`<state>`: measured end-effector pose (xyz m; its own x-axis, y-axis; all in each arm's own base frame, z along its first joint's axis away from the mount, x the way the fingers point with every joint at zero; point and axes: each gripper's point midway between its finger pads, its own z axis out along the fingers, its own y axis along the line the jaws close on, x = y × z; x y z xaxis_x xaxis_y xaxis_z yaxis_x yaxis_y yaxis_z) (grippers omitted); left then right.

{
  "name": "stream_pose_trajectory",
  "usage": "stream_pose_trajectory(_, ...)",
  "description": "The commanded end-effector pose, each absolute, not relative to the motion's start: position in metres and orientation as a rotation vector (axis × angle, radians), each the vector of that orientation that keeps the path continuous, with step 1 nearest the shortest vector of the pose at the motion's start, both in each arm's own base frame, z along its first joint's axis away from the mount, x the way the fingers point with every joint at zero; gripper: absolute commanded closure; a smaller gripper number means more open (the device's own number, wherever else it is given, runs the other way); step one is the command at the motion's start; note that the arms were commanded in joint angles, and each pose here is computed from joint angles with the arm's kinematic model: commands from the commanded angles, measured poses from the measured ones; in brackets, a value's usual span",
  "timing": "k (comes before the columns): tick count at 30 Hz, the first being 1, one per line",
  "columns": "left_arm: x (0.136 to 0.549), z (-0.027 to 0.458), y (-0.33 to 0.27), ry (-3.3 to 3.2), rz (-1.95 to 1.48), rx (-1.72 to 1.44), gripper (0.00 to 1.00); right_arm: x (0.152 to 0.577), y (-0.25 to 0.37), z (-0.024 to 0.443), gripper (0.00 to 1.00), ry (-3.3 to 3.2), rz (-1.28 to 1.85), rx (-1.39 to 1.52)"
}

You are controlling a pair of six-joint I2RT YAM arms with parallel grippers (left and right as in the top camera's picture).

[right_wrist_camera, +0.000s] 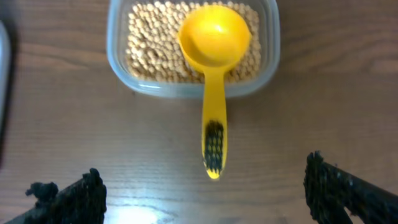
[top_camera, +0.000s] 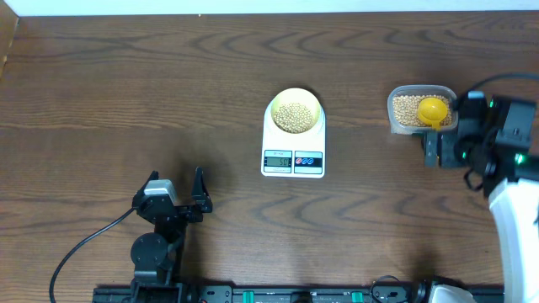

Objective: Scoop item into bowl and weigh 50g on scale

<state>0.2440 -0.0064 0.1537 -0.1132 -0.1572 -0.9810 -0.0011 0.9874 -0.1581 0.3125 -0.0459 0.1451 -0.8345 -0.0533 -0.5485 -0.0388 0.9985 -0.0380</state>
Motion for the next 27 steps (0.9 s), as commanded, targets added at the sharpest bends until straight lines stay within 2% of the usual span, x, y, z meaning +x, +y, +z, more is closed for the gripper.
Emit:
stream_pose_trajectory(1,0.244,0.136,-0.004,1.725,-0.105,-0.118,0.06,0.287,-0.054,0.129,0.01,2.575,-0.125,-0.051)
stream_pose_trajectory(4,0.244,0.136,-0.004,1.725,-0.105,-0.119,0.06,0.271,-0.055,0.116,0.01,2.510,-0.173,-0.040)
stream_pose_trajectory(8,0.244,0.136,-0.004,1.725,-0.105,-0.118,0.06,0.271,-0.046,0.112,0.01,2.280,-0.163,-0.064)
stream_pose_trajectory(18,0.244,0.136,-0.004,1.725,-0.105,-0.118,0.06,0.268,0.004,0.168,0.01,1.621,-0.059,-0.259)
stream_pose_trajectory(27,0.244,0.136,-0.004,1.725,-0.105,-0.119,0.06,0.266,0.004,0.162,0.01,1.620,-0.112,-0.223)
